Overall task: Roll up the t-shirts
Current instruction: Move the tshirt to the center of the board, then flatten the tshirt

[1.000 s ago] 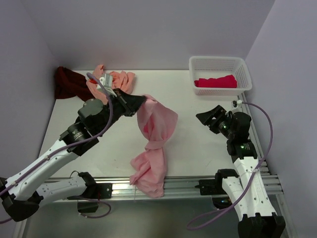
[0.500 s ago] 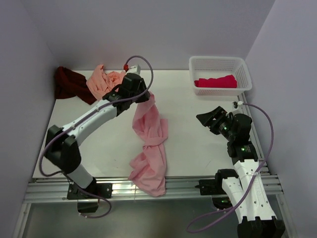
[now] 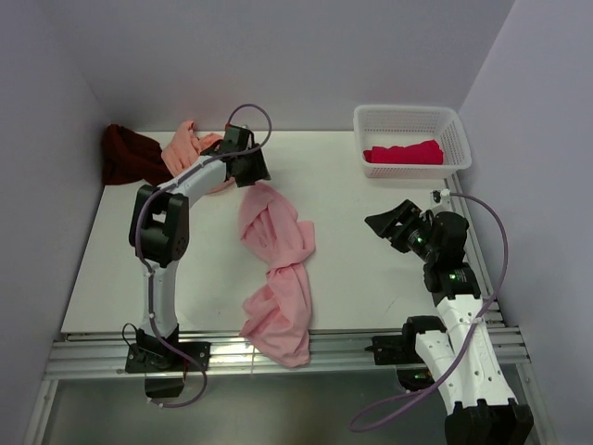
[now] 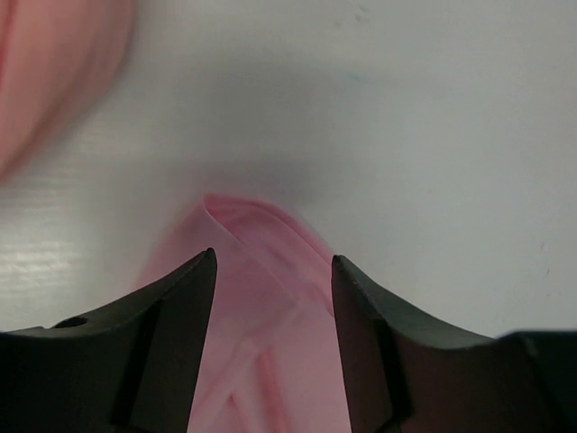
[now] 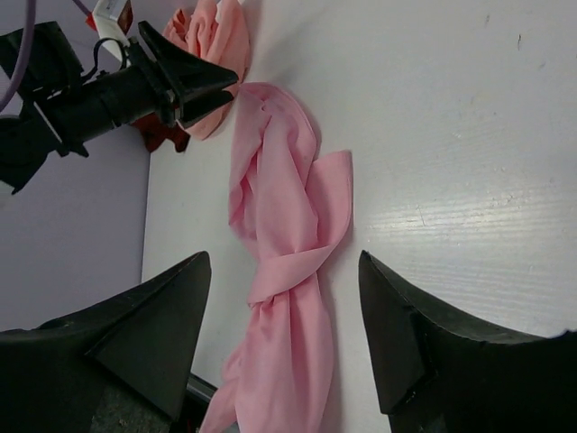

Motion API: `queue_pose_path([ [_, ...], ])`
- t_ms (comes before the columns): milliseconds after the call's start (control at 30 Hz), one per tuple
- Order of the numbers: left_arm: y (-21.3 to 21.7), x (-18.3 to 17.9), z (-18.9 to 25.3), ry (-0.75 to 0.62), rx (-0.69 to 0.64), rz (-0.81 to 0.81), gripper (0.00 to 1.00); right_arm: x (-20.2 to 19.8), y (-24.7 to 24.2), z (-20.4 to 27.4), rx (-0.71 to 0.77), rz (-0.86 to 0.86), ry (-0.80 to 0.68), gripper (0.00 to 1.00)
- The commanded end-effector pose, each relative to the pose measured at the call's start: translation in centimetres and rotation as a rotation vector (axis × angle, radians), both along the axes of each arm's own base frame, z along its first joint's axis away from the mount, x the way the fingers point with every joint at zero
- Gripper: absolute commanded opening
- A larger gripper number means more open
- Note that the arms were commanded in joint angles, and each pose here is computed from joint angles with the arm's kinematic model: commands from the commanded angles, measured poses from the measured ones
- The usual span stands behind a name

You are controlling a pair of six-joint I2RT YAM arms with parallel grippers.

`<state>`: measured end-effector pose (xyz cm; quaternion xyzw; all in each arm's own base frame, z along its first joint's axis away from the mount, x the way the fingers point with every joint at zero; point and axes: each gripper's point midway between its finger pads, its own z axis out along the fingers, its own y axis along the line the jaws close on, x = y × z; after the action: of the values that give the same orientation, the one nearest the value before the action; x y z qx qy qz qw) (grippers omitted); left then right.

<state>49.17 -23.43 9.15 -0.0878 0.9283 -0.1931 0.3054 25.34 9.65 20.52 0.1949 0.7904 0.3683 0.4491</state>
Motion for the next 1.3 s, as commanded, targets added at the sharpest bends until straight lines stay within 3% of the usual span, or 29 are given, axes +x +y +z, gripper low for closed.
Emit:
queue_pose_path([
  [0, 0.7, 3.5, 1.4, -0.044, -0.094, 0.01, 0.59, 0.3, 0.5, 0.3, -0.006, 0.035, -0.038, 0.73],
  [167, 4.1, 6.7, -3.2, 0.06, -0.168, 0.096, 0.58, 0.8, 0.6, 0.2, -0.008, 0.042, -0.043, 0.73],
  [267, 9.1, 9.1, -5.2, 0.093, -0.218, 0.229, 0.55, 1.1, 0.7, 0.2, 0.0, 0.05, -0.043, 0.73],
  [367, 16.8, 10.5, -5.1, 0.08, -0.229, 0.425, 0.56, 1.4, 0.8, 0.1, 0.005, 0.052, -0.038, 0.73],
  [400, 23.7, 10.9, -4.4, 0.05, -0.156, 0.598, 0.56, 1.5, 0.8, -0.1, 0.001, 0.052, -0.029, 0.73],
  [433, 26.4, 9.6, -4.5, 0.101, -0.151, 0.709, 0.59, 1.2, 1.5, -0.2, 0.0, 0.08, -0.027, 0.73],
  [500, 30.8, 8.9, -2.0, 0.039, -0.213, 0.763, 0.59, 1.3, 1.5, -0.7, -0.012, 0.079, -0.014, 0.73],
  [567, 32.6, 8.6, 0.6, -0.037, -0.164, 0.773, 0.6, 1.3, 2.1, -1.3, -0.026, 0.095, -0.004, 0.74],
  [633, 31.1, 8.9, 5.1, -0.119, -0.124, 0.697, 0.6, 1.6, 2.8, -2.3, -0.041, 0.117, 0.038, 0.75],
  [667, 30.2, 8.3, 6.0, -0.097, -0.114, 0.669, 0.6, 1.4, 4.0, -2.1, -0.045, 0.161, 0.041, 0.75],
  [700, 28.7, 9.0, 9.6, -0.154, -0.123, 0.618, 0.61, 1.5, 4.7, -2.8, -0.054, 0.183, 0.075, 0.75],
  [767, 26.3, 8.4, 11.8, -0.165, -0.131, 0.514, 0.61, 1.2, 5.8, -3.5, -0.086, 0.214, 0.116, 0.76],
  [900, 21.3, 4.2, 15.8, -0.194, -0.09, 0.356, 0.66, -0.2, 9.1, -3.7, -0.15, 0.299, 0.136, 0.75],
  [1100, 15.8, -3.5, 14.6, -0.134, -0.049, 0.145, 0.67, -0.8, 11.4, -6.5, -0.164, 0.301, 0.203, 0.71],
  [1267, 12.6, -6.3, 11.2, -0.133, 0.047, 0.063, 0.67, -0.3, 14.2, -8.6, -0.187, 0.307, 0.272, 0.73],
])
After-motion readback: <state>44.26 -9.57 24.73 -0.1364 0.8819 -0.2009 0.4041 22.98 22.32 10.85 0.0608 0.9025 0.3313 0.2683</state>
